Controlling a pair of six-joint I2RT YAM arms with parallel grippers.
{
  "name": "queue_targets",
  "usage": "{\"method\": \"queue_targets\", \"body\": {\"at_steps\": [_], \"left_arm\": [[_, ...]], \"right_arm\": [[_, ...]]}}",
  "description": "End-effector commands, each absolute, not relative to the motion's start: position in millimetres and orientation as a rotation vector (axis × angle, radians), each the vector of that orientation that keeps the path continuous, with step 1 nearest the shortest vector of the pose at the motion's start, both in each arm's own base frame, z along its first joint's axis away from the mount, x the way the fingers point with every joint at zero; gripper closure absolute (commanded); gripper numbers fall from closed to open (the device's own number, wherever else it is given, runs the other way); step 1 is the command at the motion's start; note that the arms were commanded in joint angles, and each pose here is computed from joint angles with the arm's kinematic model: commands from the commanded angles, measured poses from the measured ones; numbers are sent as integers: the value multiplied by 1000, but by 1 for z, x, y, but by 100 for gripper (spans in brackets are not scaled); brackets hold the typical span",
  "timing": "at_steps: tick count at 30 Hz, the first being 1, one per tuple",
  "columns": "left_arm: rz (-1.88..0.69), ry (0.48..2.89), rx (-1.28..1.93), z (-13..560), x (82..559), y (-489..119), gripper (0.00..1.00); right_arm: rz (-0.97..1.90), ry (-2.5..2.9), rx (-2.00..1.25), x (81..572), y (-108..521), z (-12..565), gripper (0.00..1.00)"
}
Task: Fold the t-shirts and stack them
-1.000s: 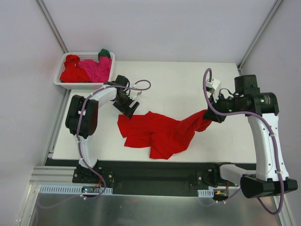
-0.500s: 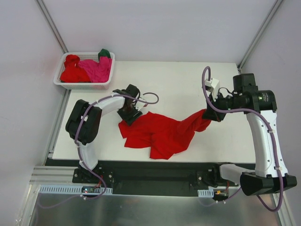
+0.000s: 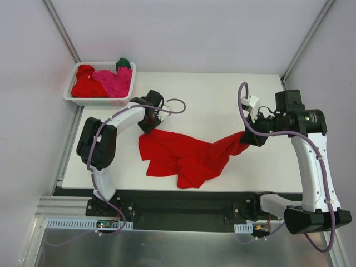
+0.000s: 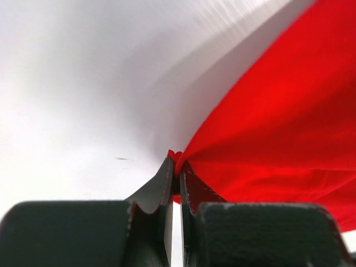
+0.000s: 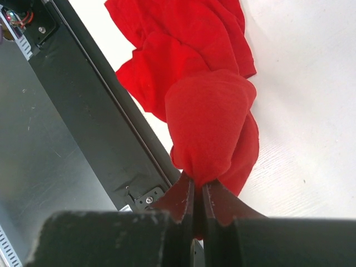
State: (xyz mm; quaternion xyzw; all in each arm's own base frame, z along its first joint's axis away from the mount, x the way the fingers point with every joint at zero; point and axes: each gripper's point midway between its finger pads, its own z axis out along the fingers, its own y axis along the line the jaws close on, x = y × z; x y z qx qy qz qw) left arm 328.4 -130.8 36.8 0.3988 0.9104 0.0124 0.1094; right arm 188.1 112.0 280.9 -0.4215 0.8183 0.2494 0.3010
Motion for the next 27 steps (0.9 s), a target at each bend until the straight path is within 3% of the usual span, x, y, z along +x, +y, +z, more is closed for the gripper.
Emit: {"method": "queue_targets", "body": {"at_steps": [1, 7, 27], "left_arm": [[200, 2439, 1079, 130, 388, -120, 100], [287, 2273, 1002, 213, 411, -108, 100], [500, 1883, 738, 415, 380, -45, 100]], "right_arm": [[643, 2231, -1106, 176, 105, 270, 99], [593, 2265, -1081, 183, 99, 265, 99], [61, 2169, -685, 258, 37, 325, 99]]}}
